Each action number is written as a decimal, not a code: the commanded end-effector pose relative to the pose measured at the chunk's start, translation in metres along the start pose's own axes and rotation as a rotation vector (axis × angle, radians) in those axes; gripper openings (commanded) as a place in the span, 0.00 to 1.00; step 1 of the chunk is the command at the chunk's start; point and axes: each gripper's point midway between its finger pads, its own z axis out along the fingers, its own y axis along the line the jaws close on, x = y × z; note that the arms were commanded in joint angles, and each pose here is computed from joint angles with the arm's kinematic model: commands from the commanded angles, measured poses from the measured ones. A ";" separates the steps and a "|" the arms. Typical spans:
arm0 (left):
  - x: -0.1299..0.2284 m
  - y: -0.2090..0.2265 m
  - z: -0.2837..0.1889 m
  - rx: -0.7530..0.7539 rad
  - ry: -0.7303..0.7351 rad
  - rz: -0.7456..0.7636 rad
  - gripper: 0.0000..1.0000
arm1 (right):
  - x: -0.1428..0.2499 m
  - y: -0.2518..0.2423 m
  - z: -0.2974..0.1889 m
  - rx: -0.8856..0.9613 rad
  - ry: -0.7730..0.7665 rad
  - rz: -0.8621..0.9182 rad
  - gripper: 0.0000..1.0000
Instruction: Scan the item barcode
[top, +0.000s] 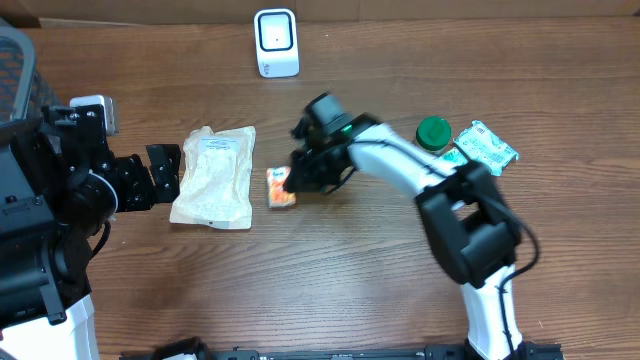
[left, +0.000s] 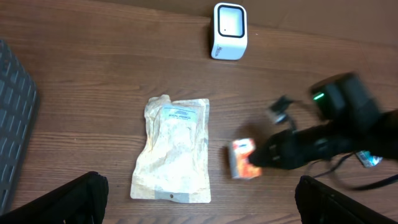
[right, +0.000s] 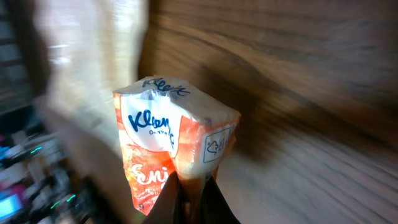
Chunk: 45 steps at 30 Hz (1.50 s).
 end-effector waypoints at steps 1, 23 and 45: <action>-0.005 0.000 -0.004 -0.006 -0.016 0.022 0.99 | -0.008 0.044 -0.061 -0.250 -0.037 -0.171 0.04; -0.005 0.000 -0.004 -0.006 -0.016 0.022 1.00 | -0.032 -0.079 -0.141 1.189 -0.350 -0.106 0.04; -0.005 0.001 -0.004 -0.006 -0.016 0.022 1.00 | 0.012 -0.019 -0.032 1.057 -0.206 -0.344 0.47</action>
